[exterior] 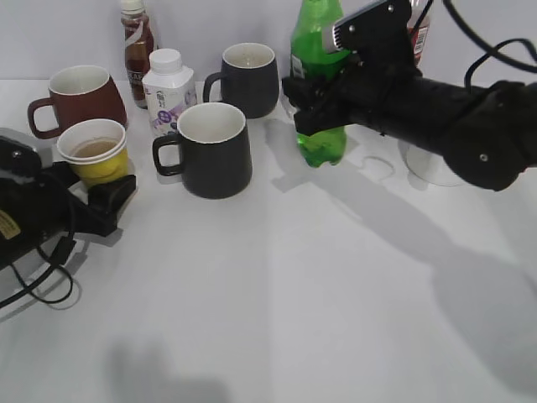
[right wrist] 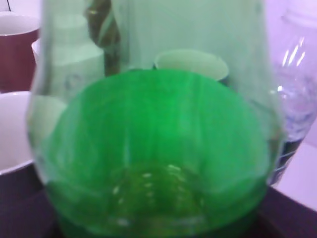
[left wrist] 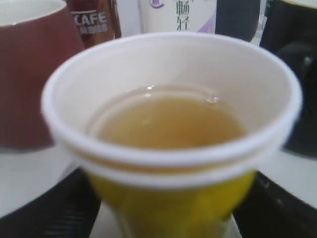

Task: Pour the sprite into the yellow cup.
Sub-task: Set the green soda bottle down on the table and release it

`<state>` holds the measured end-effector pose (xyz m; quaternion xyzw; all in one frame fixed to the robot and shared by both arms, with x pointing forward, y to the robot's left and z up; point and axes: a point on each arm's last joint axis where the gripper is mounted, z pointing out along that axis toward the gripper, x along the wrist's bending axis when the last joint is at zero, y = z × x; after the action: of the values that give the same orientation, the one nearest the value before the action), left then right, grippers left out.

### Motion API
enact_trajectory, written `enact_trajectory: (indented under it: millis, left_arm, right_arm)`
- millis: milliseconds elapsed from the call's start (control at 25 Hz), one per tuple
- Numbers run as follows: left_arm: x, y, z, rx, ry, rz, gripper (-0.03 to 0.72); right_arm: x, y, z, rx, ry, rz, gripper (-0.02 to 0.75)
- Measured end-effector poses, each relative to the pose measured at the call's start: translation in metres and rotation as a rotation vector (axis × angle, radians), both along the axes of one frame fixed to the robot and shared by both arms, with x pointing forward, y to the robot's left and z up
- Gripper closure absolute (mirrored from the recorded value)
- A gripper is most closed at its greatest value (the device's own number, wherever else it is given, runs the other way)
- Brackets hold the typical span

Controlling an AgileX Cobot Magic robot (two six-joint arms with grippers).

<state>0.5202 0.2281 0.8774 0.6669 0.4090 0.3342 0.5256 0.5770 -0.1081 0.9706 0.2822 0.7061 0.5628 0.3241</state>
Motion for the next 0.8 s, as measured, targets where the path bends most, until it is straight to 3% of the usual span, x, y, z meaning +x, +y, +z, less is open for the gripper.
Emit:
enact_trajectory:
  millis: [240, 480, 680, 800]
  left_arm:
    - [-0.013, 0.003, 0.011, -0.005, -0.012, 0.015, 0.074]
    - [-0.028, 0.006, 0.006, 0.003, 0.033, 0.015, 0.073]
    - [-0.038, 0.007, 0.004, 0.008, 0.059, 0.013, 0.068]
    - [-0.043, 0.008, 0.009, 0.007, 0.050, 0.011, 0.068]
  right_arm:
    - [0.004, 0.003, -0.020, 0.034, 0.039, 0.004, 0.310]
    - [0.004, 0.003, -0.023, 0.069, 0.075, -0.005, 0.306]
    - [0.004, 0.002, -0.025, 0.075, 0.109, -0.021, 0.122]
    - [0.005, 0.000, -0.028, 0.071, 0.151, -0.051, 0.090]
